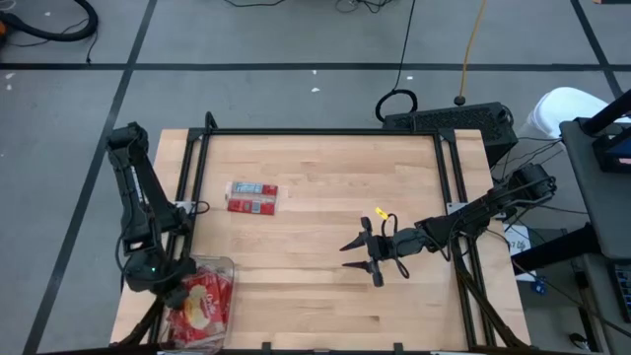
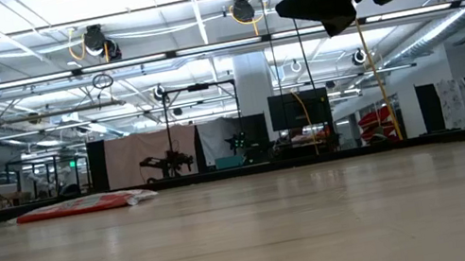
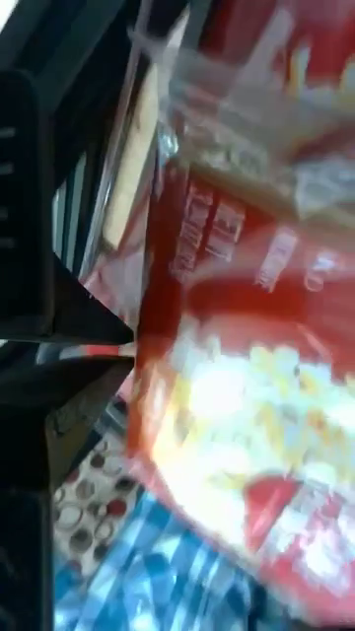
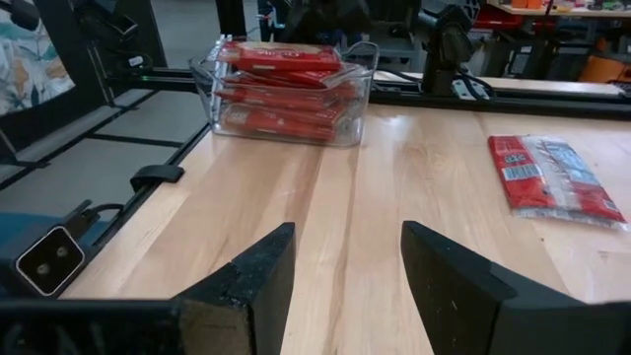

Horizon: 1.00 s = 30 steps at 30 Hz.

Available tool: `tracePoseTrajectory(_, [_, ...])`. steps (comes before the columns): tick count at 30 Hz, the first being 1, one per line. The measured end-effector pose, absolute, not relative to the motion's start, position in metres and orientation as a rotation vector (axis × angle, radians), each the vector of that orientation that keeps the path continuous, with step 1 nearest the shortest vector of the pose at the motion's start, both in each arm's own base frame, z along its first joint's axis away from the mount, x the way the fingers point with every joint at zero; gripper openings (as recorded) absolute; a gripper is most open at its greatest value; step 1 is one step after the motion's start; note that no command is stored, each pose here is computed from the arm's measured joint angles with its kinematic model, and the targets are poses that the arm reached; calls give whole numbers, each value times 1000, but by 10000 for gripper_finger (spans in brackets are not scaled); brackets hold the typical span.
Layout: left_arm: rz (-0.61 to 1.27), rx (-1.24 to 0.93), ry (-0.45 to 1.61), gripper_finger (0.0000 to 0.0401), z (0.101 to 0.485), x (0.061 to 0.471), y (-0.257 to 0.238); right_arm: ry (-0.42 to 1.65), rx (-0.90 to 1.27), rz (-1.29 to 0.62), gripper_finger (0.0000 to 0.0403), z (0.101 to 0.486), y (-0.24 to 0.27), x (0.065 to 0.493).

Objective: Sort popcorn bags into baskets
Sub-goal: Put the popcorn bag into the transparent bin

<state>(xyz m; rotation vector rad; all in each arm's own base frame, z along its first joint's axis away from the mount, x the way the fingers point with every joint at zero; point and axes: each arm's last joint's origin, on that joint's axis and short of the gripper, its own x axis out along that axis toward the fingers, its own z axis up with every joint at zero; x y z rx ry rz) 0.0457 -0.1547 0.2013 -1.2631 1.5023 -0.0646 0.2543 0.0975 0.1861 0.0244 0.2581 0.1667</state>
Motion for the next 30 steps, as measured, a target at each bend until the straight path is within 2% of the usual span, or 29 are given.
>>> tracePoseTrajectory(7, [-169,-1312,1547,6,208,47,-164,243,10,169,180,187,98,255])
tracePoseTrajectory(11, [-275,-1280,1547,7,213,46,-164,232,4,170,180,188,97,255])
tracePoseTrajectory(26, [-480,-1018,1205,4,219,74,-151,231,50,163,180,189,98,255])
tracePoseTrajectory(30, [-513,-920,1040,5,229,87,-147,219,55,134,180,190,97,255])
